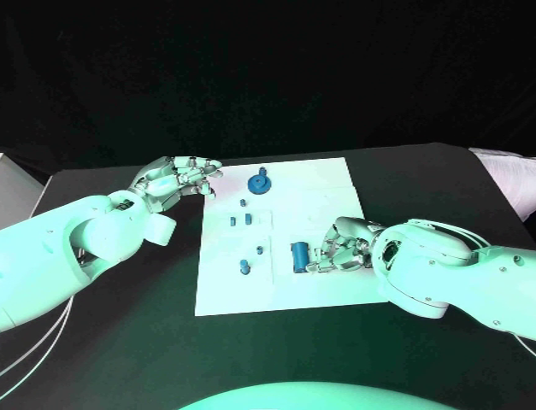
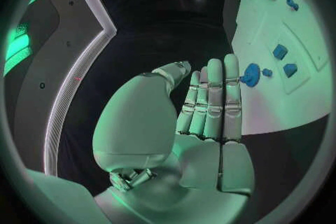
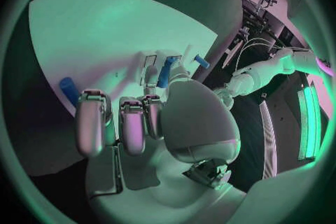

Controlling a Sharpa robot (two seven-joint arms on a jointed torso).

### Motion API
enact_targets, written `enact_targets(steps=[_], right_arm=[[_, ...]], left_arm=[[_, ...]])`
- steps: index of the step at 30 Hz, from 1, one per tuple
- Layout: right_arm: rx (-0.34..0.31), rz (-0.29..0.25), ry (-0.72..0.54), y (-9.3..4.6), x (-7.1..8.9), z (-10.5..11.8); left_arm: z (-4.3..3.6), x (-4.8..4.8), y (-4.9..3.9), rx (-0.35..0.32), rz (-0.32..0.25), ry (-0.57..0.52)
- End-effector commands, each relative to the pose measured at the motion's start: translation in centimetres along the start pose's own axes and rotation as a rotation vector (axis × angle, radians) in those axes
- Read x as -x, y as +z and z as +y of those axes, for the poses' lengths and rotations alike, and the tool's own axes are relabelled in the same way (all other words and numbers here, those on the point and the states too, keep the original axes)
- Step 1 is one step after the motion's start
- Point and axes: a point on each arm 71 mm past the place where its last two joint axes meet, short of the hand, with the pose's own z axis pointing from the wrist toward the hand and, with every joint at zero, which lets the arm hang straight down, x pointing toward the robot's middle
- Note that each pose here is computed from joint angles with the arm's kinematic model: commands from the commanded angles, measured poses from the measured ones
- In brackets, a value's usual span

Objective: Assemble the parts on the task board

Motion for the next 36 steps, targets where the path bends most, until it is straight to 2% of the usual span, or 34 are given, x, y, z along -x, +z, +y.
enact_targets(steps=[1, 7, 11, 18, 26, 32, 36], right_arm=[[0.056, -0.01, 0.056, -0.3, 0.1, 0.1], [0.122, -0.041, 0.151, -1.2, 1.6, -0.8], [0.112, -0.057, 0.173, -1.4, 2.9, -2.2], [0.02, -0.074, 0.125, -1.7, 4.6, -5.8], [-0.131, -0.11, 0.006, -2.2, 5.6, -8.9], [-0.227, -0.082, -0.044, -2.6, 5.6, -10.0], [-0.256, -0.066, -0.064, -2.7, 5.4, -10.1]], left_arm=[[-0.06, -0.24, 0.03, -0.007, 0.019, -0.002], [-0.04, -0.23, 0.03, -0.008, 0.017, -0.003], [0.02, -0.23, 0.04, -0.008, 0.016, -0.004], [0.25, -0.31, 0.03, -0.005, 0.017, -0.008], [0.5, -0.3, -0.07, -0.001, 0.016, -0.011], [0.6, -0.31, -0.13, 0.001, 0.016, -0.012], [0.63, -0.29, -0.15, 0.002, 0.015, -0.012]])
